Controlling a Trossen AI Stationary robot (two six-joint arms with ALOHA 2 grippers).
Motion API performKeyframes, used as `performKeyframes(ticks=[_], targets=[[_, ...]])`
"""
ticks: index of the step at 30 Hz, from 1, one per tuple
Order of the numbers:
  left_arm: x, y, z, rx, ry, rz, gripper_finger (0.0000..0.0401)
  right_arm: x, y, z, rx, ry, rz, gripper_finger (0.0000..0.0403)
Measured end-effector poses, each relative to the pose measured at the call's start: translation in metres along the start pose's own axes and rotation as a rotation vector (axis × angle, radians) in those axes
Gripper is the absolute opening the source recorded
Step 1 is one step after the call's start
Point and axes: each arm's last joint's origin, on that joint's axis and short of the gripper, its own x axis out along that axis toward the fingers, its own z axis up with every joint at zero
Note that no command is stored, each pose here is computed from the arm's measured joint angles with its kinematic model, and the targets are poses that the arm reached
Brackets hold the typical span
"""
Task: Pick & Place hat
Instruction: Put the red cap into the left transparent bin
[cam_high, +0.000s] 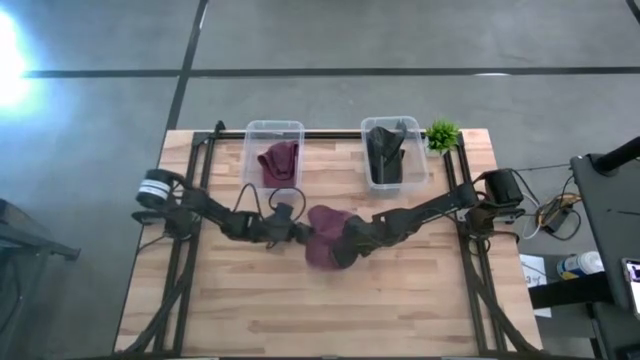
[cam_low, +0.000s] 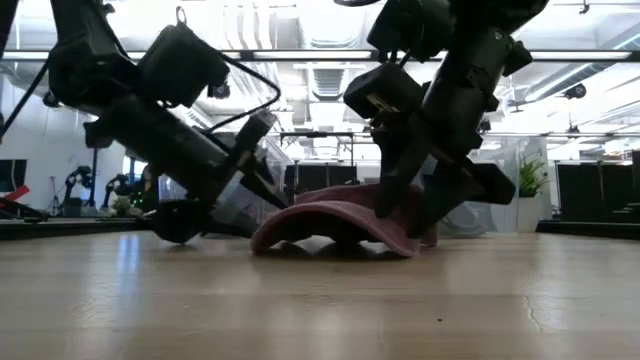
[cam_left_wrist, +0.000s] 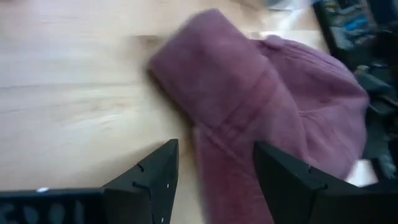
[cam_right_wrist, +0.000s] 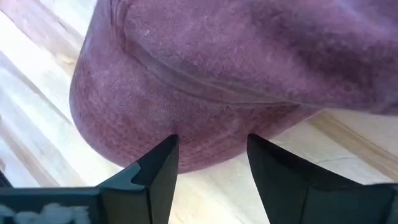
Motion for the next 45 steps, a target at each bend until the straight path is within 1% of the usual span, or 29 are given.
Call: performKeyframes(ticks=[5, 11, 13, 16, 18, 22, 24, 26, 29, 32, 34, 36, 38, 40, 41, 45], targets=[[-0.001, -0.017, 0.005, 0.053, -0.021, -0.172, 0.0202, -0.001, 0.0, -0.001, -0.024, 0.01, 0.0, 0.0187], [-0.002, -0.02, 0.005, 0.053, 0.018, -0.241, 0.0202, 0.0, 0.0, -0.001, -0.068, 0.031, 0.007, 0.0187], [-0.003, -0.023, 0.006, 0.047, 0.031, -0.287, 0.0202, 0.0, 0.0, -0.002, -0.075, 0.037, 0.008, 0.0187], [-0.007, -0.031, 0.009, 0.064, 0.042, -0.39, 0.0202, -0.001, 0.0, -0.003, -0.082, 0.058, 0.018, 0.0187], [-0.009, -0.034, 0.01, 0.078, 0.057, -0.417, 0.0202, -0.002, 0.001, -0.004, -0.095, 0.073, 0.028, 0.0187], [-0.011, -0.025, 0.005, 0.09, 0.118, -0.364, 0.0202, -0.011, 0.002, -0.011, -0.114, 0.053, 0.008, 0.0187], [-0.015, -0.027, 0.006, 0.089, 0.124, -0.389, 0.0202, -0.018, 0.003, -0.013, -0.1, 0.023, -0.007, 0.0187], [-0.017, -0.03, 0.009, 0.091, 0.116, -0.41, 0.0202, -0.024, 0.0, -0.015, -0.096, 0.025, -0.046, 0.0187], [-0.017, -0.028, 0.008, 0.113, 0.119, -0.389, 0.0202, -0.035, -0.001, -0.018, -0.091, 0.0, -0.066, 0.0187], [-0.016, -0.022, 0.006, 0.126, 0.138, -0.325, 0.0202, -0.057, 0.004, -0.017, -0.053, -0.108, -0.034, 0.0187], [-0.014, -0.017, 0.005, 0.116, 0.137, -0.262, 0.0202, -0.063, 0.003, -0.015, -0.019, -0.159, -0.043, 0.0187], [-0.014, -0.016, 0.006, 0.099, 0.129, -0.252, 0.0202, -0.063, -0.002, -0.014, 0.022, -0.142, -0.048, 0.0187], [-0.015, -0.023, 0.007, 0.091, 0.135, -0.284, 0.0202, -0.059, -0.01, -0.015, 0.074, -0.094, -0.058, 0.0187], [-0.015, -0.031, 0.007, 0.121, 0.185, -0.328, 0.0202, -0.053, -0.017, -0.017, 0.115, -0.058, -0.062, 0.0187], [-0.014, -0.034, 0.005, 0.148, 0.207, -0.33, 0.0202, -0.051, -0.02, -0.019, 0.133, -0.054, -0.07, 0.0187], [-0.009, -0.036, 0.003, 0.269, 0.236, -0.206, 0.0202, -0.043, -0.027, -0.022, 0.2, -0.07, -0.04, 0.0187]])
